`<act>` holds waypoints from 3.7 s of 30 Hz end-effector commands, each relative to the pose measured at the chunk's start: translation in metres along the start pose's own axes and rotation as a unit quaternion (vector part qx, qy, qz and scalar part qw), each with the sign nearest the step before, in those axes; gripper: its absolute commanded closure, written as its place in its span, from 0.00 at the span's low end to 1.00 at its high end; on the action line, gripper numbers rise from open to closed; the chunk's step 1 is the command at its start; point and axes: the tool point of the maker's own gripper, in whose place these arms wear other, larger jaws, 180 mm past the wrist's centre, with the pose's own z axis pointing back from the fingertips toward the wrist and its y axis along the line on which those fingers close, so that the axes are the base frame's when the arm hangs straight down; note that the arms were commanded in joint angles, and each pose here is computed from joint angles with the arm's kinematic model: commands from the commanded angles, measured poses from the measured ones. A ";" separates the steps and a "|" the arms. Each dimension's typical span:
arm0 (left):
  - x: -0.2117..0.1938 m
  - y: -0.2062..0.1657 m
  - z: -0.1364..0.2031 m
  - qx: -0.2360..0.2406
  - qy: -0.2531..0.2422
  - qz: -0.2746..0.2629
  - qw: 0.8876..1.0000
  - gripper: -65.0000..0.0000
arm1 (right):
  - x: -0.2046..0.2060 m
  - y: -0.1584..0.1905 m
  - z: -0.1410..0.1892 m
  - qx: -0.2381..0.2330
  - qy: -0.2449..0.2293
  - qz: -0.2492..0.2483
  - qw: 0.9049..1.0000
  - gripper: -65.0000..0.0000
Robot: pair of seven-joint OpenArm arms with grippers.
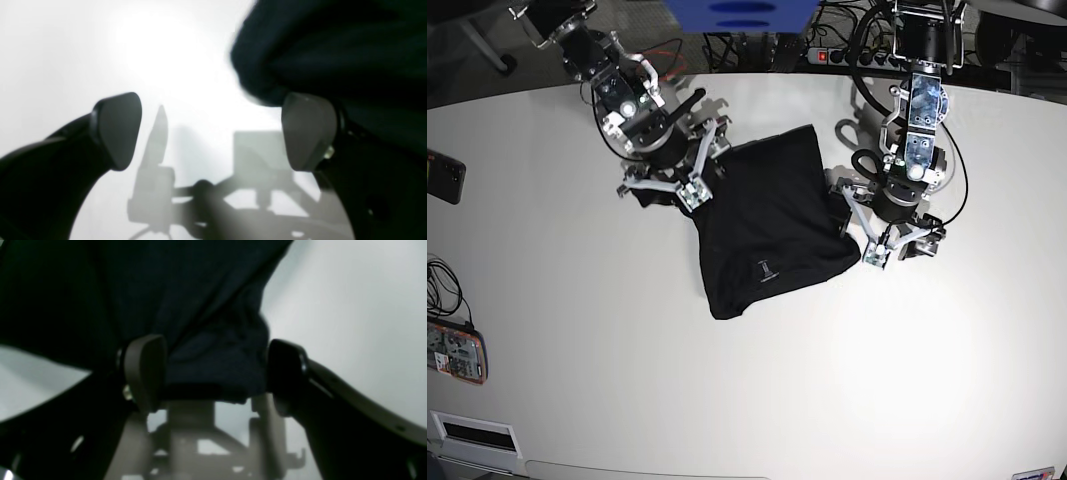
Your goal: Fold the T-shirt properly
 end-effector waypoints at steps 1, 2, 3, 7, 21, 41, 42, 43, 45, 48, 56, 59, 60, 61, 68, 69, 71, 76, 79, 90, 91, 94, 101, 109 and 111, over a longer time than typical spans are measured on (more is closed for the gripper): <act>0.019 0.010 -0.001 0.011 -0.025 -0.021 0.999 0.00 | -0.001 0.004 0.003 0.006 0.001 0.003 1.000 0.30; 0.018 0.009 -0.004 0.011 -0.020 -0.039 0.999 0.00 | -0.004 0.006 0.004 0.008 0.004 0.001 1.000 0.30; 0.018 0.006 -0.008 0.010 -0.015 -0.054 0.998 0.00 | -0.008 0.009 0.005 0.010 0.008 0.000 1.000 0.30; 0.018 -0.004 -0.020 0.003 -0.004 -0.088 0.996 0.00 | -0.010 0.030 0.005 0.036 0.011 0.011 0.999 0.30; 0.053 -0.012 -0.031 0.001 -0.031 -0.081 0.996 0.00 | 0.000 0.056 0.004 0.065 -0.002 0.013 0.998 0.30; 0.081 0.029 0.019 0.056 -0.220 -0.031 0.973 0.01 | 0.069 -0.083 0.029 -0.108 -0.182 -0.047 0.976 0.30; 0.085 0.029 0.023 0.056 -0.237 -0.031 0.969 0.01 | 0.069 -0.092 0.031 -0.120 -0.184 -0.052 0.974 0.30; 0.086 0.026 0.027 0.054 -0.253 -0.031 0.965 0.01 | 0.068 -0.103 0.034 -0.134 -0.185 -0.057 0.972 0.30; 0.088 0.020 0.035 0.047 -0.286 -0.032 0.956 0.01 | 0.068 -0.116 0.038 -0.153 -0.190 -0.074 0.967 0.30; 0.087 0.019 0.052 0.049 -0.335 -0.029 0.940 0.01 | 0.067 -0.140 0.047 -0.190 -0.199 -0.111 0.955 0.30; 0.072 0.019 0.087 0.055 -0.404 -0.019 0.913 0.01 | 0.055 -0.177 0.066 -0.252 -0.212 -0.189 0.925 0.30; 0.063 0.016 0.098 0.054 -0.418 -0.018 0.907 0.01 | 0.051 -0.178 0.067 -0.257 -0.210 -0.195 0.923 0.30; 0.058 0.017 0.103 0.058 -0.423 -0.017 0.904 0.01 | 0.051 -0.178 0.066 -0.256 -0.209 -0.194 0.924 0.30; 0.056 0.018 0.108 0.060 -0.430 -0.016 0.901 0.01 | 0.053 -0.179 0.067 -0.257 -0.212 -0.193 0.923 0.30; 0.051 0.039 0.144 0.117 -0.491 -0.003 0.864 0.01 | 0.093 -0.178 0.086 -0.261 -0.319 -0.137 0.901 0.30; 0.051 0.040 0.149 0.122 -0.499 -0.002 0.858 0.01 | 0.099 -0.179 0.096 -0.266 -0.348 -0.121 0.891 0.30; 0.045 0.040 0.156 0.127 -0.504 -0.001 0.854 0.01 | 0.116 -0.181 0.118 -0.276 -0.412 -0.084 0.864 0.30; 0.041 0.036 0.164 0.127 -0.514 0.000 0.848 0.01 | 0.145 -0.164 0.164 -0.302 -0.527 0.030 0.793 0.30; 0.035 0.030 0.172 0.128 -0.522 0.012 0.843 0.01 | 0.152 -0.146 0.182 -0.301 -0.578 0.076 0.754 0.30; 0.036 0.025 0.180 0.127 -0.538 0.014 0.833 0.01 | 0.124 -0.140 0.190 -0.289 -0.629 0.023 0.722 0.30; 0.035 0.026 0.181 0.128 -0.538 0.014 0.833 0.01 | 0.120 -0.138 0.194 -0.291 -0.633 0.026 0.717 0.30; 0.031 0.028 0.182 0.132 -0.533 0.013 0.836 0.01 | 0.117 -0.132 0.204 -0.290 -0.655 0.037 0.697 0.30; 0.026 0.029 0.184 0.135 -0.527 0.011 0.839 0.01 | 0.079 -0.118 0.216 -0.296 -0.662 0.050 0.687 0.30; 0.009 0.022 0.196 0.086 -0.498 -0.064 0.861 0.01 | 0.025 -0.097 0.215 -0.295 -0.595 0.158 0.731 0.30; 0.003 0.016 0.202 0.075 -0.488 -0.073 0.866 0.01 | 0.017 -0.093 0.215 -0.290 -0.582 0.157 0.743 0.30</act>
